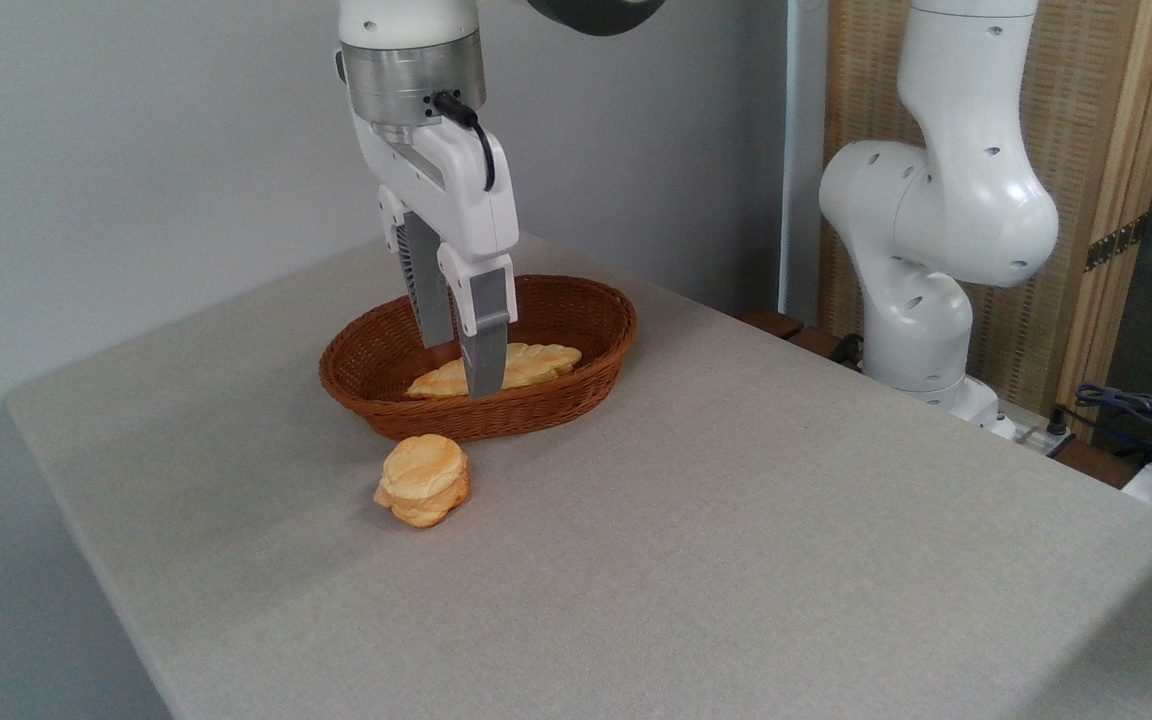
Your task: Put bread into the basket
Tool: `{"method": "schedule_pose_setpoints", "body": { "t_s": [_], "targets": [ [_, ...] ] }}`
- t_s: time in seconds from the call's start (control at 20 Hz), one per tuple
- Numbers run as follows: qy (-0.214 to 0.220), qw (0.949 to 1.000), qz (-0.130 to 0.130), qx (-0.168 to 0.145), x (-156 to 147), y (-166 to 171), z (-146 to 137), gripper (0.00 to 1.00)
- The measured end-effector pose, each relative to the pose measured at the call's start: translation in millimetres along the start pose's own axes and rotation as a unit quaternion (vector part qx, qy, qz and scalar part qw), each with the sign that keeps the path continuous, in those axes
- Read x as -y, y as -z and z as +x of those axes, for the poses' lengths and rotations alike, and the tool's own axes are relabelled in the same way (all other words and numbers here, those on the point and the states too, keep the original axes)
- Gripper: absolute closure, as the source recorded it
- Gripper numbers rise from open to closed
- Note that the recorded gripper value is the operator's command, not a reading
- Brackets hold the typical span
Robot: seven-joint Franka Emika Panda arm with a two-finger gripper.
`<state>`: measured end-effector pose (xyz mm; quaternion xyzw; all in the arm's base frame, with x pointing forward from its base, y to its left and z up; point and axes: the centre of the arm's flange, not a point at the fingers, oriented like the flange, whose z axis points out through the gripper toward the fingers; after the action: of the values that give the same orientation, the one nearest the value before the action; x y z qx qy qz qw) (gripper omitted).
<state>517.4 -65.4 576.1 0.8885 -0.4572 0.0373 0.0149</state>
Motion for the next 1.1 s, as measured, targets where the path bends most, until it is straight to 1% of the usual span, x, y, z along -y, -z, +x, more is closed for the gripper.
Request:
{"method": "schedule_pose_setpoints", "body": {
  "t_s": [0.3,1.1],
  "targets": [
    [0.017,0.9998,-0.01,0.007,8,-1,-13,0.0],
    [0.018,0.9997,-0.015,0.011,7,-2,-14,0.0]
  ]
}}
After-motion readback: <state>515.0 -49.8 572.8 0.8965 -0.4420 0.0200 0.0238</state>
